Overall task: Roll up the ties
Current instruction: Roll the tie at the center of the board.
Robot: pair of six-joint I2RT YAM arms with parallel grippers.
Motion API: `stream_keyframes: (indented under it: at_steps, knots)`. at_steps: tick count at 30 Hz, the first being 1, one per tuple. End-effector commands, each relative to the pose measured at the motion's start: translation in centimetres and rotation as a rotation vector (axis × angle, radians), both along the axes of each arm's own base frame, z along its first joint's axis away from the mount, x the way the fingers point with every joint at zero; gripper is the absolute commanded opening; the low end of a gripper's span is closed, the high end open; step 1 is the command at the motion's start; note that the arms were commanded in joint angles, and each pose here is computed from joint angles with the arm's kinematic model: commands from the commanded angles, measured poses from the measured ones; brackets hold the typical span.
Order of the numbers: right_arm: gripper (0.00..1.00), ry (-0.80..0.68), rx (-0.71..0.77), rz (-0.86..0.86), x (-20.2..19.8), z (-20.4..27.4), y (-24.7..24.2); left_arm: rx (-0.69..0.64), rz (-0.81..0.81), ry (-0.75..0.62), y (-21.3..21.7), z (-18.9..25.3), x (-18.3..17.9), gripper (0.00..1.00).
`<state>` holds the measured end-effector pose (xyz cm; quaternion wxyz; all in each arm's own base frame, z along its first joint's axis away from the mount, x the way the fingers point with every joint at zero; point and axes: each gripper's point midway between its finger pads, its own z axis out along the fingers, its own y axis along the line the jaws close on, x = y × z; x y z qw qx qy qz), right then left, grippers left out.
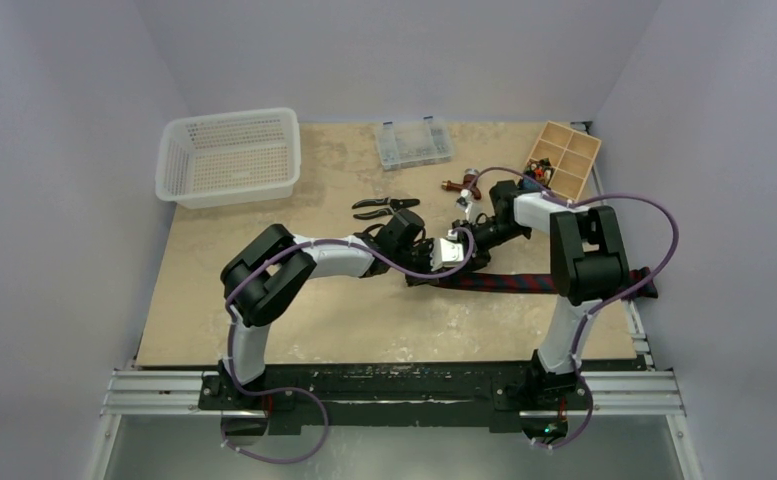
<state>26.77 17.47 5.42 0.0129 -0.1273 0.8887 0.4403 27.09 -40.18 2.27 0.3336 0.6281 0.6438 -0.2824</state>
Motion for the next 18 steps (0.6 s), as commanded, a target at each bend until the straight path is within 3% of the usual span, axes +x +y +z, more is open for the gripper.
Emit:
stream_keyframes:
  at_steps: [1,4,6,8,13,18]
  knots:
    - [0.42,0.007,0.042,0.021,0.4,0.1,0.7,0.267,0.044,0.131,5.4,-6.6,-2.7,0.17]
    - [0.41,0.010,0.045,0.031,0.3,-0.1,0.7,0.270,0.046,0.135,5.4,-6.6,-2.7,0.17]
    - [0.25,-0.001,0.028,0.032,0.4,-0.6,0.5,0.269,0.049,0.133,5.4,-6.5,-2.7,0.17]
    - [0.00,-0.010,-0.015,0.019,0.7,-1.5,-0.1,0.260,0.041,0.136,5.3,-6.4,-2.8,0.19]
    - [0.00,0.017,-0.083,0.016,0.6,-3.2,-1.3,0.190,0.021,0.151,4.8,-5.6,-3.0,0.41]
    - [0.00,0.044,-0.128,0.026,0.2,-4.7,-2.1,-0.068,-0.014,0.101,2.9,-1.1,-1.6,0.60]
